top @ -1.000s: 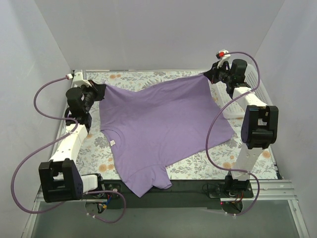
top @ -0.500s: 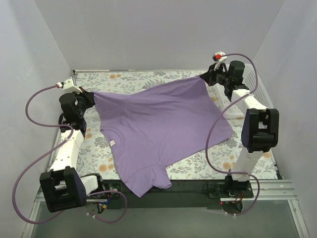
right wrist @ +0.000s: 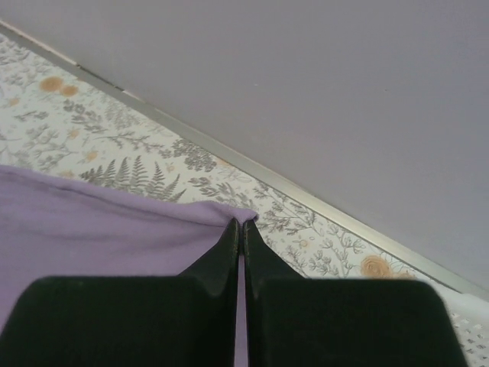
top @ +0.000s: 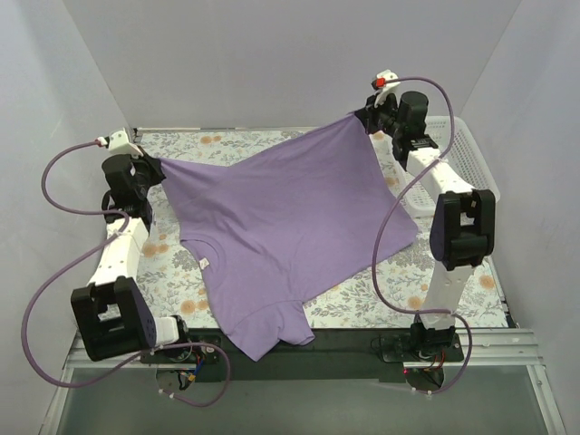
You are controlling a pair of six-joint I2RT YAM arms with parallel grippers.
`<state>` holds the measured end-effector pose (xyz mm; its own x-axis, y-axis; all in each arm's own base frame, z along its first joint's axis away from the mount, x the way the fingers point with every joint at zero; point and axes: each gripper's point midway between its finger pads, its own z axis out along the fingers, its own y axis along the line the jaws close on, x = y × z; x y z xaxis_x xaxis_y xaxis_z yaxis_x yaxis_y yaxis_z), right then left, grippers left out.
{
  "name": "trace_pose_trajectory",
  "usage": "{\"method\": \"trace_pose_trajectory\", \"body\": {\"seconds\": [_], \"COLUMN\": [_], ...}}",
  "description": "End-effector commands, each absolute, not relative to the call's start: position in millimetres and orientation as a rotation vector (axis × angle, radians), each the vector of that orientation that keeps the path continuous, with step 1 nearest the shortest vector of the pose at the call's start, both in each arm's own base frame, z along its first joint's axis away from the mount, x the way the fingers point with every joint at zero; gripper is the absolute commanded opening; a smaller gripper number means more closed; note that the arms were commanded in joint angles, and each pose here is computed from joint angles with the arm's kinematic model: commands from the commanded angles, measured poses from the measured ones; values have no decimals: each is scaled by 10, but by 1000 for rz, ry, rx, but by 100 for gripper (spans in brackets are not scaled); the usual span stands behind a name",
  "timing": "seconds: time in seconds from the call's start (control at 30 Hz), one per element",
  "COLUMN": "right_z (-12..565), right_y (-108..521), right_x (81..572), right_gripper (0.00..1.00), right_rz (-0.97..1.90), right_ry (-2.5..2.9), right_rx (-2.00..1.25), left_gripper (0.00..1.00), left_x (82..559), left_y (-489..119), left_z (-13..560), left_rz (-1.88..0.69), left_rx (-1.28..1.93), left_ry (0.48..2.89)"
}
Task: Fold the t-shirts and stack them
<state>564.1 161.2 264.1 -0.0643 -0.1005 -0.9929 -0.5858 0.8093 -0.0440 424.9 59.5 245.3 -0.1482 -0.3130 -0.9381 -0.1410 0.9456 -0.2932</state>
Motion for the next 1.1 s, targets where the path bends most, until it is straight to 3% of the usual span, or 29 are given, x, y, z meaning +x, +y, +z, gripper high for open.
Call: {"method": "trace_pose_trajectory", "body": {"seconds": [0.0, 0.4, 1.07], "right_z": [2842, 2409, 2035], "right_y": [1483, 1567, 1401], "right_x": [5982, 6388, 6252], "right_gripper": [1, 1, 1], "right_rz": [353, 381, 555], "right_ry": [1554, 1588, 1658], "right_rx": [-478, -484, -510], "left_gripper": [0, 0, 0], "left_x": [4441, 4884, 4106], "left_y": [748, 496, 5], "left_z": [2570, 2066, 2059], "left_rz": [-148, -444, -639], "left_rx": [-334, -221, -231], "left_ry": [1691, 1805, 1798]}}
